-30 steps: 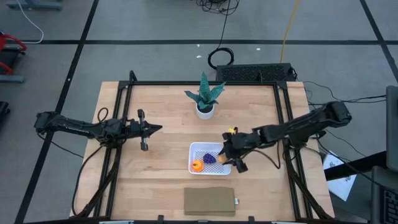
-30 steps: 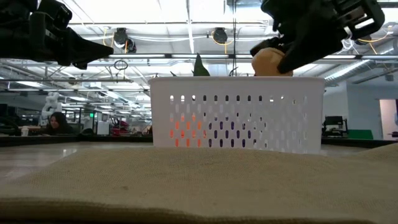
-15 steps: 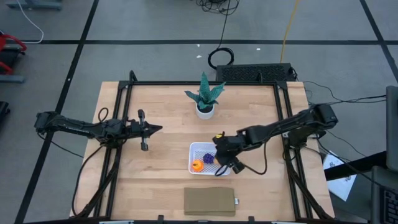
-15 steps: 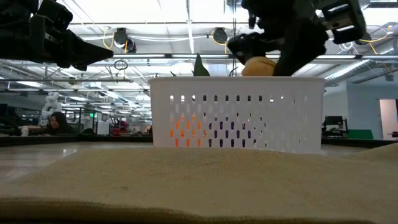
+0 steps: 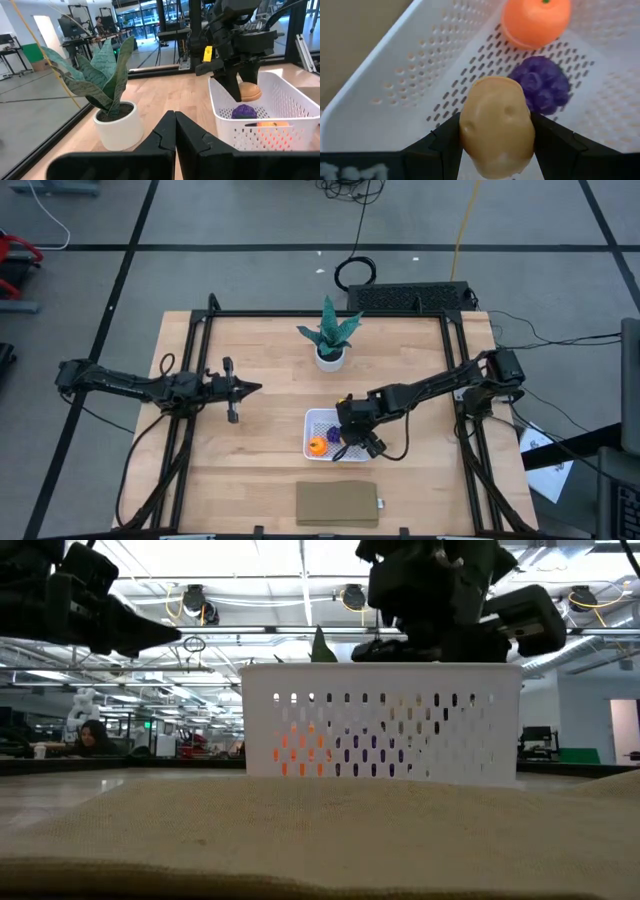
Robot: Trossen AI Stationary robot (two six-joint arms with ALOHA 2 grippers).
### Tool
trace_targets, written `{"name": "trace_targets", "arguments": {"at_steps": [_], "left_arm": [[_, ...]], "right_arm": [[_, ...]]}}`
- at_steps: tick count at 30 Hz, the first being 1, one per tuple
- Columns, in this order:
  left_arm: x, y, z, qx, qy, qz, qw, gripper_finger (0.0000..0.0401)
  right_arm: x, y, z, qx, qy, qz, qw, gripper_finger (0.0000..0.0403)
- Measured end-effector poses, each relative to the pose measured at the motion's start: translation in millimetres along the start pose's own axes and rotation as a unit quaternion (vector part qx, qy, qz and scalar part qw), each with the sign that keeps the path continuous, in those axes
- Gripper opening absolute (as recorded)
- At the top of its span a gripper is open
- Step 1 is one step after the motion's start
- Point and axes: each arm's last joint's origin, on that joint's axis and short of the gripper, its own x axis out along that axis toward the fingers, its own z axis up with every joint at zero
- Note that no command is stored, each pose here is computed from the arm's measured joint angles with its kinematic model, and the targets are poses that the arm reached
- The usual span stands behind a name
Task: Pick and placing Produce into tupperware
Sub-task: Put the brown potato into the white basket
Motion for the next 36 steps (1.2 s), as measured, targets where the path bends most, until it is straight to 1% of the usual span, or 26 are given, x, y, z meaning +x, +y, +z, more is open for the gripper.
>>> {"name": "trace_targets", "arguments": {"at_steps": [4, 9, 17, 21, 24, 29, 36], "left_arm": [[0, 0, -1, 0.003, 0.007, -0.001, 1.000, 0.0001], [0, 0, -1, 0.004, 0.007, -0.001, 1.000, 0.0001], [0, 0, -1, 0.004, 0.007, -0.001, 1.000, 0.0001], [0, 0, -1, 0.004, 0.007, -0.001, 1.000, 0.0001], [0, 0, -1, 0.004, 0.007, -0.001, 1.000, 0.0001], [0, 0, -1, 0.006, 0.007, -0.001, 1.000, 0.0001], [0, 0, -1, 0.015, 0.007, -0.001, 1.000, 0.0001]], "right_arm": [[7, 0, -2, -0.001, 0.007, 0.013, 1.000, 0.0191], [8, 1, -1, -0.026, 0.005, 0.013, 1.000, 0.0191], [8, 1, -2, -0.091, 0.010, 0.018, 0.996, 0.0191], [7, -3, -4, -0.108, 0.011, 0.015, 0.994, 0.0191], [6, -7, -6, -0.108, 0.010, 0.011, 0.994, 0.0191], [5, -13, -8, -0.076, 0.013, 0.006, 0.997, 0.0191], [6, -12, -9, -0.078, 0.016, 0.005, 0.997, 0.0192]]}}
